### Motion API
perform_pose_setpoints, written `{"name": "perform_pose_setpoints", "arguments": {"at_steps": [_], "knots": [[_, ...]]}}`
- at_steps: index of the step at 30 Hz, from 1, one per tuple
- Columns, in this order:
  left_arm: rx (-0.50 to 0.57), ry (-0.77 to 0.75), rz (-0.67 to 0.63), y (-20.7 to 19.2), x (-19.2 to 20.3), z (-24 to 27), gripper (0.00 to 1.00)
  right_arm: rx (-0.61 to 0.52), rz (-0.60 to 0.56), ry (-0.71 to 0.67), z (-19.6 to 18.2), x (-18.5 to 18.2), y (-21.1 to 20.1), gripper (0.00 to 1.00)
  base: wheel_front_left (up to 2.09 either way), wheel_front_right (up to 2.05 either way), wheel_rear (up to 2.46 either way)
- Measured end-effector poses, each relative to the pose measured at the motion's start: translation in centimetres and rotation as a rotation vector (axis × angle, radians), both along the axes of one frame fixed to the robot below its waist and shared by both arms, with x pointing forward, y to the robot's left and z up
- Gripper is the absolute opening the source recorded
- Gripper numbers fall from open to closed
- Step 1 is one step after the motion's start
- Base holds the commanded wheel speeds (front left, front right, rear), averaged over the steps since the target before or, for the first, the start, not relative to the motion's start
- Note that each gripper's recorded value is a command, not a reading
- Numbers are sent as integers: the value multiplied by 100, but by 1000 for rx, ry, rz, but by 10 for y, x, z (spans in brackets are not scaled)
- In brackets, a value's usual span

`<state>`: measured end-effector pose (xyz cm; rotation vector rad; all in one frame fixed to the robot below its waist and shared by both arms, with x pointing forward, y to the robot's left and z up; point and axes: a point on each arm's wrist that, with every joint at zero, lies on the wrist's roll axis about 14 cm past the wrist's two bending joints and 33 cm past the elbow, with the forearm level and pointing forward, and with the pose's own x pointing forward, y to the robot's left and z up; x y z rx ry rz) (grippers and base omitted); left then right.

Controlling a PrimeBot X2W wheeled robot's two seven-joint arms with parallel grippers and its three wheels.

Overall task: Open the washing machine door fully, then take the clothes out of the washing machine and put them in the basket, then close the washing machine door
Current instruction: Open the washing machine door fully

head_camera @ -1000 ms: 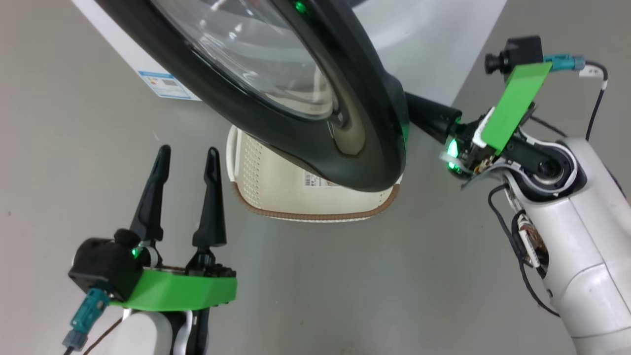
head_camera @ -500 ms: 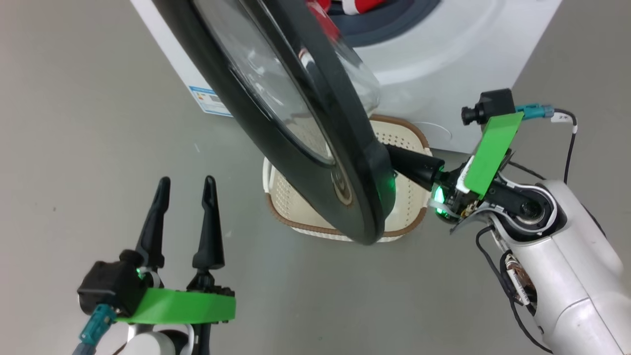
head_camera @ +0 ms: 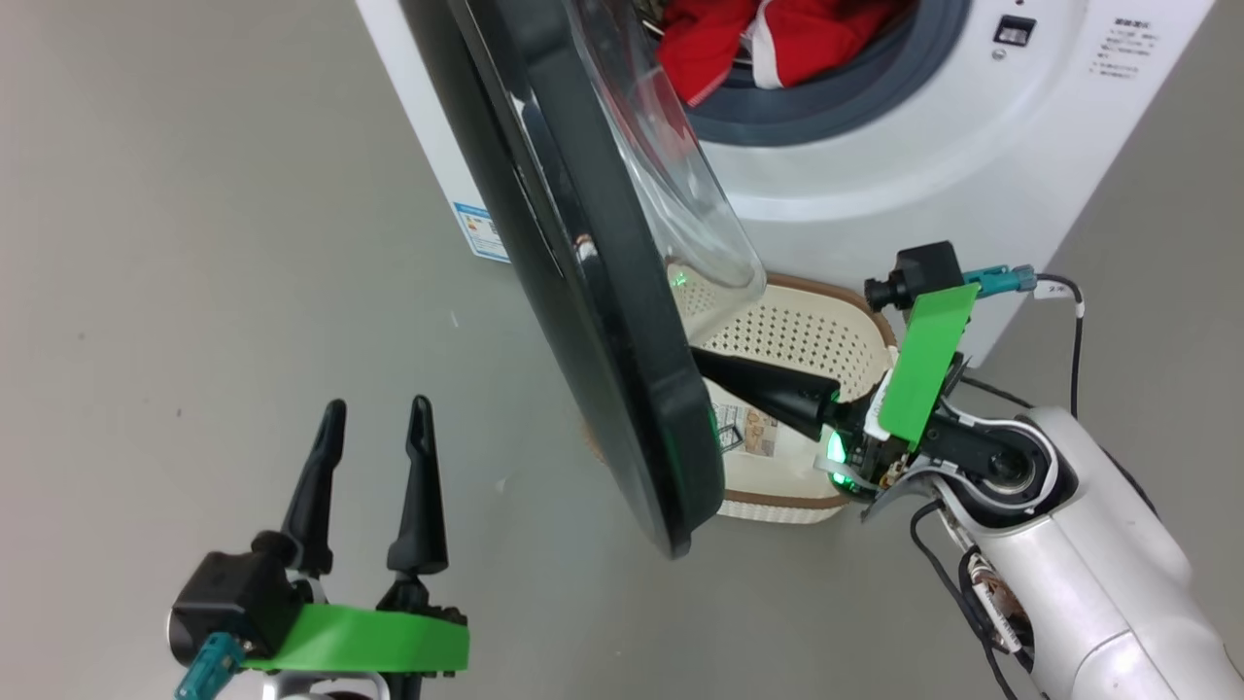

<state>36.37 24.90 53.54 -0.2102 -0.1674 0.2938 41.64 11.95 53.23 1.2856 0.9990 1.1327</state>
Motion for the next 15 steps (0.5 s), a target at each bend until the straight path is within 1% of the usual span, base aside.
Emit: {"name": "perform_pose_setpoints", "arguments": {"at_steps": [15], "knots": [[-6,0,94,23,-45,1,100,-7,156,-8,8,-49,40,0,0,0,0]]}}
